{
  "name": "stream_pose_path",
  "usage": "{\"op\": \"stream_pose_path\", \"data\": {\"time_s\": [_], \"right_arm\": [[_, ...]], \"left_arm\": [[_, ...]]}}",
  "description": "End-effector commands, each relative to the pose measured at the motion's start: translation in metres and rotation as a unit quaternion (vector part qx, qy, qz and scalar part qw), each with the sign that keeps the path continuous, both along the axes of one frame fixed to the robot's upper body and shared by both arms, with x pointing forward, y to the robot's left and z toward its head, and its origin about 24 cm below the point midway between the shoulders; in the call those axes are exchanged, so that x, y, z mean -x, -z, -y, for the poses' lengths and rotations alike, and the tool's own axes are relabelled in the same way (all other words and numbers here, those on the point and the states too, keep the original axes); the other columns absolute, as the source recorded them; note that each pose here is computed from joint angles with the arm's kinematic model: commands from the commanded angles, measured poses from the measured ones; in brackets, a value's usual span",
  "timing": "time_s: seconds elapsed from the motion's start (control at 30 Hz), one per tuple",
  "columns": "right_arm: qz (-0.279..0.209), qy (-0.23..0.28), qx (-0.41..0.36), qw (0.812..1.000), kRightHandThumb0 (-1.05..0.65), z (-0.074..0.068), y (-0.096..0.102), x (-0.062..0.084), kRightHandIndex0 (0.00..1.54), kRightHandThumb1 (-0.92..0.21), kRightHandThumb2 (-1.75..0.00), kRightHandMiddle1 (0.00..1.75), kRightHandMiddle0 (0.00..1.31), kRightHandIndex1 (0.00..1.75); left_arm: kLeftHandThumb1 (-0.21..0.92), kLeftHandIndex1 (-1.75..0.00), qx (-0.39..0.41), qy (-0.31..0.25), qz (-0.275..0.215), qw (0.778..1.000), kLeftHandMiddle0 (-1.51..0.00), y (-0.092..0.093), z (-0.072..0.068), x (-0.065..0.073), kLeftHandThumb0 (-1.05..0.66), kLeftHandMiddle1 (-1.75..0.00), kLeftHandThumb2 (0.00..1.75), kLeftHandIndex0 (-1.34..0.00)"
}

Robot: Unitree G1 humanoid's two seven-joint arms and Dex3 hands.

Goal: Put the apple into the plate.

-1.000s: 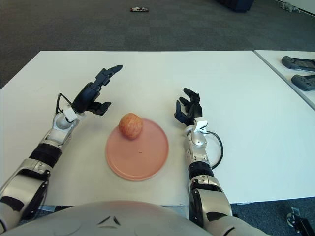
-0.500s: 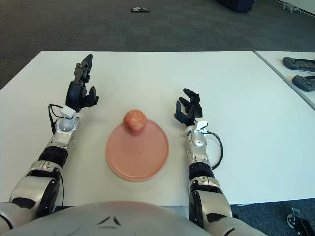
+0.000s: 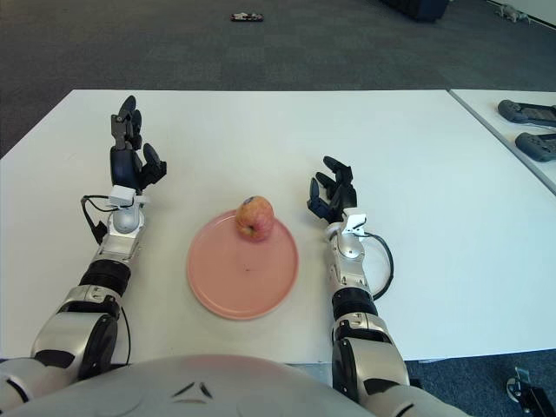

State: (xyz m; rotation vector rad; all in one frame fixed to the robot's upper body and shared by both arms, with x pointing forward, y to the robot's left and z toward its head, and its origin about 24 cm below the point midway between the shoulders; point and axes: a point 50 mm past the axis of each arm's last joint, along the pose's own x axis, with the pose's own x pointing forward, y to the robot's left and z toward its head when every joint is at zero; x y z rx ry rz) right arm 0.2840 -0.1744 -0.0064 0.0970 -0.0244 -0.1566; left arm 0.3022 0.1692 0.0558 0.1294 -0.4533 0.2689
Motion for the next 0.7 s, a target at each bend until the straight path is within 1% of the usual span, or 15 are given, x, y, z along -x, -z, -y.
{"op": "stream_pose_path", "data": {"time_s": [0.0, 0.27, 0.4, 0.67], "right_arm": [[-0.062, 0.0, -0.007, 0.998, -0.43, -0.003, 0.024, 0.014, 0.08, -0.59, -0.93, 0.95, 0.0, 0.84], [-0.062, 0.001, -0.008, 0.998, -0.42, -0.005, 0.023, 0.014, 0.07, -0.59, -0.94, 0.92, 0.0, 0.85], [-0.062, 0.002, -0.01, 0.998, -0.42, -0.005, 0.023, 0.014, 0.07, -0.59, -0.94, 0.92, 0.0, 0.84], [-0.061, 0.002, -0.006, 0.998, -0.43, -0.006, 0.023, 0.014, 0.07, -0.58, -0.94, 0.93, 0.0, 0.84]], "left_arm": [[0.92, -0.68, 0.013, -0.012, -0.035, 0.999, -0.28, 0.013, 0.0, 0.003, -0.93, -0.21, 1.04, 0.0], [0.92, -0.66, 0.017, -0.004, -0.07, 0.997, -0.26, 0.028, -0.002, 0.007, -0.9, -0.2, 1.02, 0.0], [0.92, -0.65, 0.015, 0.013, -0.093, 0.995, -0.25, 0.036, -0.002, 0.01, -0.88, -0.2, 1.01, 0.0], [0.92, -0.59, -0.002, 0.038, -0.124, 0.992, -0.23, 0.044, -0.003, 0.014, -0.82, -0.19, 0.96, 0.0]]}}
